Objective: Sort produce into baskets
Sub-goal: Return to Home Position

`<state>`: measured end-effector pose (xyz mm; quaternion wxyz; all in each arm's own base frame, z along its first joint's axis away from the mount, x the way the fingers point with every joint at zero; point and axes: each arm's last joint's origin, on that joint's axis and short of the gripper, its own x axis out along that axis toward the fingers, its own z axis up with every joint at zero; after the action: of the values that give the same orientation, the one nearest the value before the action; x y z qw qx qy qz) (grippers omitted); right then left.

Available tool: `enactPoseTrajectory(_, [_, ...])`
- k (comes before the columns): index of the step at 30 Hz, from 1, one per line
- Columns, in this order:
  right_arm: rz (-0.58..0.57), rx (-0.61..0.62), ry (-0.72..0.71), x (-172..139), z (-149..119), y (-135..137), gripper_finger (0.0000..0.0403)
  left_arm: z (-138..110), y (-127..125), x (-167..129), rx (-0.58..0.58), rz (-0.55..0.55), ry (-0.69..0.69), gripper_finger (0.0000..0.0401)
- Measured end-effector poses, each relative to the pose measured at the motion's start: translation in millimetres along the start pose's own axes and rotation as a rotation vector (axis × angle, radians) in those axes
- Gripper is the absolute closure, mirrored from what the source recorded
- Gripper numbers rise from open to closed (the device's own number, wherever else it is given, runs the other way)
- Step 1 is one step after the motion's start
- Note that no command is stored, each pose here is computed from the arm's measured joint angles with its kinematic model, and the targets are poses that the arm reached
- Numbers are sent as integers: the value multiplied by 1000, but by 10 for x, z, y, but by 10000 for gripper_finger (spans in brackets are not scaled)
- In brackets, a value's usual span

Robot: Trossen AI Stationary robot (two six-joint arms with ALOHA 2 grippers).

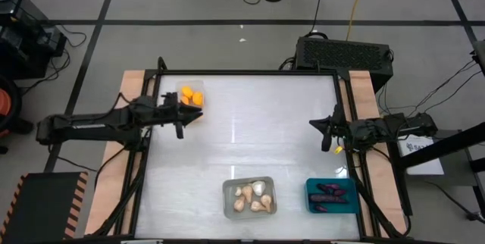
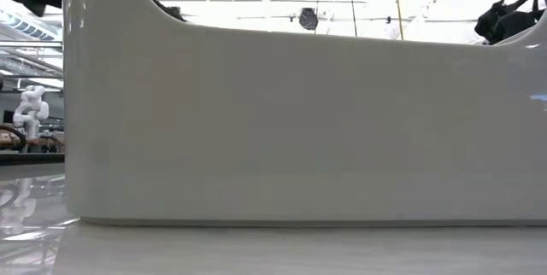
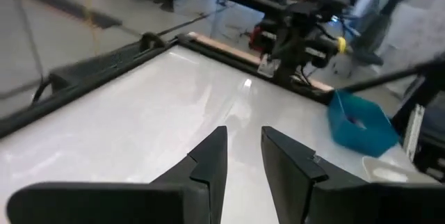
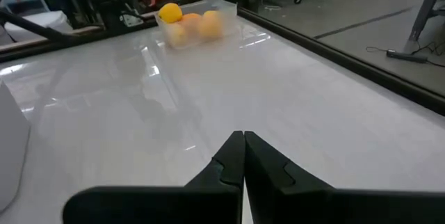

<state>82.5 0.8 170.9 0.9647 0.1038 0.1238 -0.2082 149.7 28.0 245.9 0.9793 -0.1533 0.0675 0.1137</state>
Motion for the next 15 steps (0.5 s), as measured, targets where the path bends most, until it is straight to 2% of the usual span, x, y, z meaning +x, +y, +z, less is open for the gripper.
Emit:
enactPoseTrajectory(4, [1,0,-2,0,2,1,403,46,-40,58,121,-116,-37,306])
enactPoseTrajectory(6, [2,1,-2,0,3,1,403,67,-23,33,148,-118,-51,306])
enactPoseTrajectory(10, [3,1,-2,0,2,2,403,31,68,-103,148,-67,-62,306])
enactPoseTrajectory(15, [3,0,-2,0,2,2,403,-231,173,-192,62,-84,-126,306])
